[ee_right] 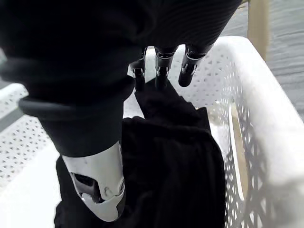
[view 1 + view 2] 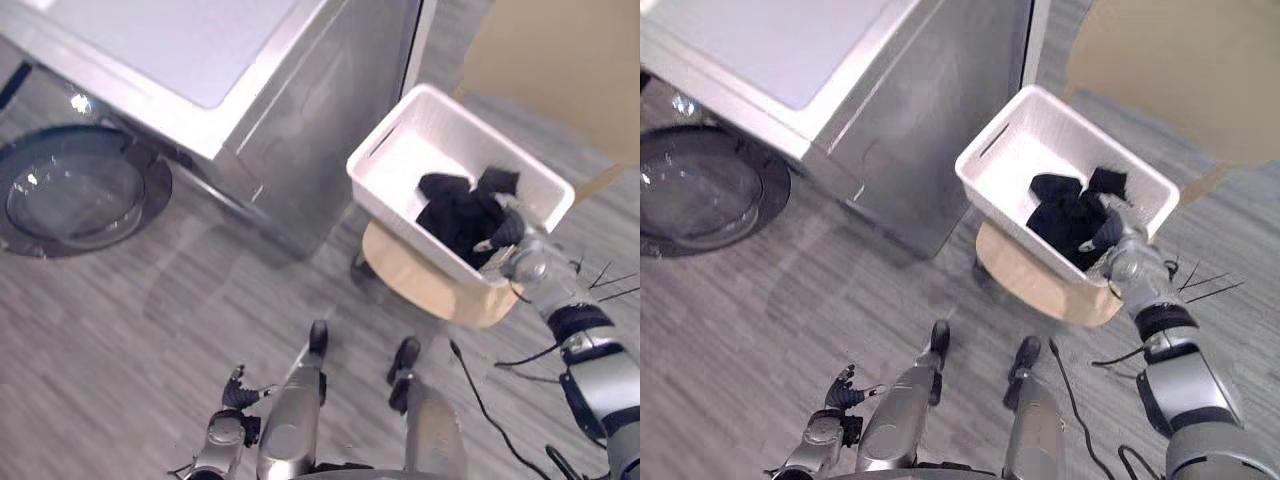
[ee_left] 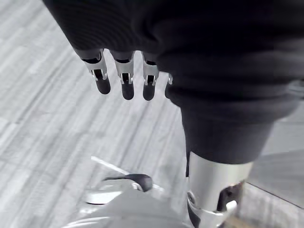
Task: Pick up the laundry basket with both hands and put the clothes into the washing machine.
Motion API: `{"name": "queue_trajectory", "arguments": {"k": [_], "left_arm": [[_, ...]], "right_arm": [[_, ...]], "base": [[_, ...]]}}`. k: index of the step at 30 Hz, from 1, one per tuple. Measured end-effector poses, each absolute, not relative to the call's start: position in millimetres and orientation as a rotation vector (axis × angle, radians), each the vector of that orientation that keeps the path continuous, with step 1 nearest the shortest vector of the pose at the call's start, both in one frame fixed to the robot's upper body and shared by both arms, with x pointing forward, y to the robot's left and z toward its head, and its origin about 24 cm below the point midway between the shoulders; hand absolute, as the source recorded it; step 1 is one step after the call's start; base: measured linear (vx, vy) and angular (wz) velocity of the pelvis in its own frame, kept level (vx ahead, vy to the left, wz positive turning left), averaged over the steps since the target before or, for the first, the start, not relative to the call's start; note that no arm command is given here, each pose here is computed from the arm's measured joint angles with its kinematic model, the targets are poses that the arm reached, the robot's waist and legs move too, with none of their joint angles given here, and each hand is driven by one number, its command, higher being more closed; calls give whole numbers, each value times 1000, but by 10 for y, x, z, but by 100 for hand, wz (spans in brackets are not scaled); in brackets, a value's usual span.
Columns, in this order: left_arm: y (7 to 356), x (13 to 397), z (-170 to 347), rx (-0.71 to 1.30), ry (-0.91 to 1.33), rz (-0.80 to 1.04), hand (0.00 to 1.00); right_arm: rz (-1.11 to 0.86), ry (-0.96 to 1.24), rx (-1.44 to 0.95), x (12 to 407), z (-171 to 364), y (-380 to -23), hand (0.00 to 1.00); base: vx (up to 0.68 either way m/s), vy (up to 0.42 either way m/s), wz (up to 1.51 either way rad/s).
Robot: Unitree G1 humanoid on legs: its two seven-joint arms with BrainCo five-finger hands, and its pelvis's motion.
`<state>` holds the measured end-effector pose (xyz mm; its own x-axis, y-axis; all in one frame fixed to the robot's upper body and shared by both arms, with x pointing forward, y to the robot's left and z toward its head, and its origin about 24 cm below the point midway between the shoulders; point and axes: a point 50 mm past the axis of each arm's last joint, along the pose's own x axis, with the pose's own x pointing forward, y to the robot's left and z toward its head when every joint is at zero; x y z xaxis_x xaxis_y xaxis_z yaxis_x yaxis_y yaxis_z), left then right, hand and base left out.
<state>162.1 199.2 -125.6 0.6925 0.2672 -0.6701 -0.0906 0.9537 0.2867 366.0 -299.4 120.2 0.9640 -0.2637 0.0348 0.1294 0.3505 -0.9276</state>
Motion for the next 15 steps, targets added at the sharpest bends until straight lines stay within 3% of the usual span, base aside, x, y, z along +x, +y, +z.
{"name": "queue_trajectory", "arguments": {"k": [8,9,15], "left_arm": [[1800,1962,-1088,197,662,158,0],[1763,2031,-1052,198,641,143,0],[1563,2234,-924,159,563,112,0]], "right_arm": [[-327,95,-1309,3780,1660,-3125,0],[-332,84,-1317,3794,1699,-3113,100],[-338,12,-1371,3871,1845,-2984,100]], "base": [[-74,-18,15],[-27,-60,7],[-19,-74,13]]}}
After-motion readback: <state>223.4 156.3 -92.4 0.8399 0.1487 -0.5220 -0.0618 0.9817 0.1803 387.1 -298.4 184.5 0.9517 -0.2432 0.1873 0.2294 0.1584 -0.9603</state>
